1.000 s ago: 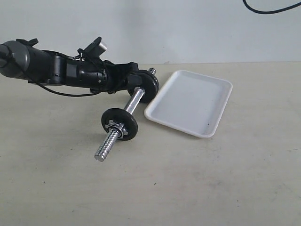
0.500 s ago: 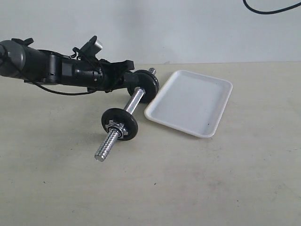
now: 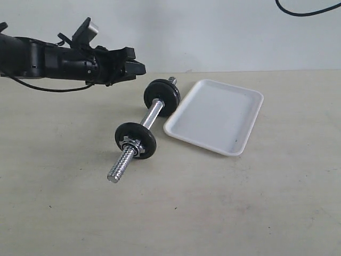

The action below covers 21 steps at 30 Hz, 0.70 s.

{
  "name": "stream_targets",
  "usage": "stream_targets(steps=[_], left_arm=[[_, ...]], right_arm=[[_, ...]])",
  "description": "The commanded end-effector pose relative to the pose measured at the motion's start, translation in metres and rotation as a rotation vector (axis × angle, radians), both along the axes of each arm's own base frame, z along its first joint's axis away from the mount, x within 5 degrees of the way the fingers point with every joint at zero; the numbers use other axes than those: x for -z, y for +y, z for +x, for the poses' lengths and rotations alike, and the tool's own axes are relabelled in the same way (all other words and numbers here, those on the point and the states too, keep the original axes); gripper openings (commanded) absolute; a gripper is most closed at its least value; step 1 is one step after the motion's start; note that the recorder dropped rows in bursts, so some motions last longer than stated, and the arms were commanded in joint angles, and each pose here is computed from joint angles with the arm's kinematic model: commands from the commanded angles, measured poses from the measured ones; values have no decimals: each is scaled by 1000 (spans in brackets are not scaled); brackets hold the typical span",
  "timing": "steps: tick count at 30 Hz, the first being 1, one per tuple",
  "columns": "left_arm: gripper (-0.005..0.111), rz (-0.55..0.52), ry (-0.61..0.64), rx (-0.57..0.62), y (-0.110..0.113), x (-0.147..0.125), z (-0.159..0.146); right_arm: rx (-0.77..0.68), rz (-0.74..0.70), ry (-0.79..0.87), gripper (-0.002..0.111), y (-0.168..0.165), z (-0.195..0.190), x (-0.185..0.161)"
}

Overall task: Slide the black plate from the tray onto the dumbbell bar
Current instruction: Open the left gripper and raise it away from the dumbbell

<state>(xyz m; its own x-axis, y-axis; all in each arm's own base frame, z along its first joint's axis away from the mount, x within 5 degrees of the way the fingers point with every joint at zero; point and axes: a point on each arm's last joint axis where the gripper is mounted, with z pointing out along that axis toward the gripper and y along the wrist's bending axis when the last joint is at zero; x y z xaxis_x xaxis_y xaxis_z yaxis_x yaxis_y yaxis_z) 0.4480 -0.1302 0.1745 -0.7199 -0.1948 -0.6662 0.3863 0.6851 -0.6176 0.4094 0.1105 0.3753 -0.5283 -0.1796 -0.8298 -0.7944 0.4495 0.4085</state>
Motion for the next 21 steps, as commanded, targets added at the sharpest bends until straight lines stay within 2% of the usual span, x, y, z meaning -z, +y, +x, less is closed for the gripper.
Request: stream_targets(steps=[1,10,15,18,21], left_arm=[[37,15,-54,50,6,-20,-4],[37,60,-136,141,24,-52,-15],[37,47,-187,194,36,-77,-25],[33,37,-225,237,46,-96,-34],[23,19,-266,286,56,-116,-45]], right_arm=[[7,2,-14,2,-5,-2,-6],[10,2,-9,2,-5,-2,-6],[12,-3,-22,2,-6,-6,-12],[24,-15,-56,2,-11,-15,-25],[60,-13,-94,2,-23,-26,-45]])
